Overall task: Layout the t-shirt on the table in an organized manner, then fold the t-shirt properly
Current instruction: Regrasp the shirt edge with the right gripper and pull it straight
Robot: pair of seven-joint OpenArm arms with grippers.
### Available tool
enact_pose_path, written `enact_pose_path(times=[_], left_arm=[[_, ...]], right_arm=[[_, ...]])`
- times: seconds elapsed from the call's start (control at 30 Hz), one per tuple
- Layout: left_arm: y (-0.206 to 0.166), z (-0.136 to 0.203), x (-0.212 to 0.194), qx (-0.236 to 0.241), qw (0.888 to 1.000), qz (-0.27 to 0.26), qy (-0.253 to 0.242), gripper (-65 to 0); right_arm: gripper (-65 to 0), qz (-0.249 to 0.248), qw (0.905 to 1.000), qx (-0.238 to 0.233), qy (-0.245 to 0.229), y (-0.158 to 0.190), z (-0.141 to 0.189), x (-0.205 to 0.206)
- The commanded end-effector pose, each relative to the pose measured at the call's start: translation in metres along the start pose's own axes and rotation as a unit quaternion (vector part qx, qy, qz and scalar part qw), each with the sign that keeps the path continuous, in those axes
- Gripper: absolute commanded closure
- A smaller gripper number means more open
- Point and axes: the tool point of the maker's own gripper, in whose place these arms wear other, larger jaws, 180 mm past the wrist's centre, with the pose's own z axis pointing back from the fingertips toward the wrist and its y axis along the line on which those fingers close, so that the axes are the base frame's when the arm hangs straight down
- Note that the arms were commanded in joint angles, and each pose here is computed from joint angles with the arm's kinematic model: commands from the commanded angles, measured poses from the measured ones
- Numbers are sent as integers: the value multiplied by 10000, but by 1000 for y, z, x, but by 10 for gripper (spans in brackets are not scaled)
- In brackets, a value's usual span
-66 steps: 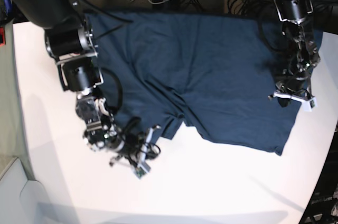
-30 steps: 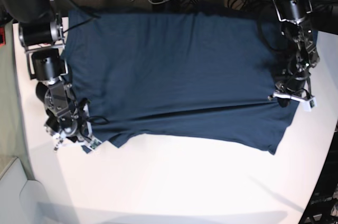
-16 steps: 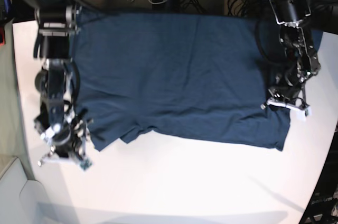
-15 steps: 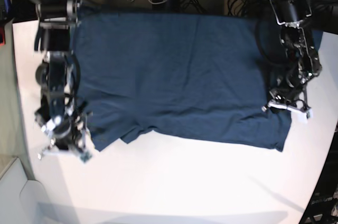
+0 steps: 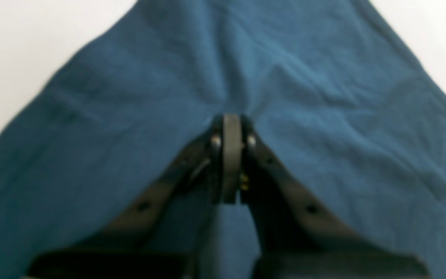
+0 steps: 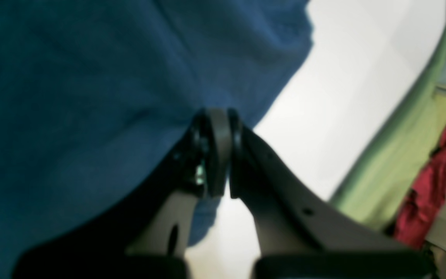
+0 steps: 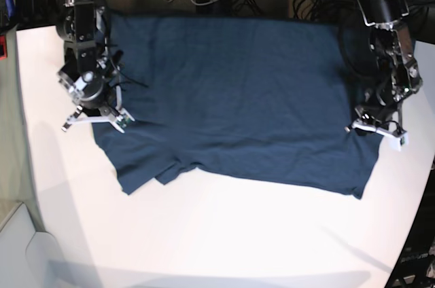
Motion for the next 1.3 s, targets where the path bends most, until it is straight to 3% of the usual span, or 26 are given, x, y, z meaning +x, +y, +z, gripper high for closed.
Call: enact_pose_path(times=[0.0, 0.1, 0.2, 0.43, 0.8, 1.0, 1.13, 1.27], left_arm=[[9, 1, 13, 92, 9999, -58, -120, 0], [19, -5, -1, 194, 9998, 95, 35, 0], [25, -13, 3, 256, 9993, 218, -175, 0], [20, -44, 5, 279, 9974, 641, -148, 0], [-70, -78, 55, -327, 9974, -388, -515, 0], [-61, -71, 89, -253, 9959, -418, -756, 0], [-48, -56, 96, -205, 9950, -637, -742, 0], [-31, -27, 108, -175, 9948, -490, -874, 0]], right_arm=[[-14, -65, 9999, -53, -58, -4, -2, 5], [-14, -109, 9998, 170, 86, 5, -16, -1], [-14, -278, 9987, 420, -32, 10, -31, 5], [-14, -530, 9967, 608, -116, -25, -70, 21], [-16, -987, 9884, 654, -955, -103, -96, 85], [-15, -996, 9855, 301, -1338, -146, -82, 109], [-15, -830, 9898, -181, -1143, -172, -65, 95], [-15, -870, 9874, -766, -1080, -184, -34, 76]])
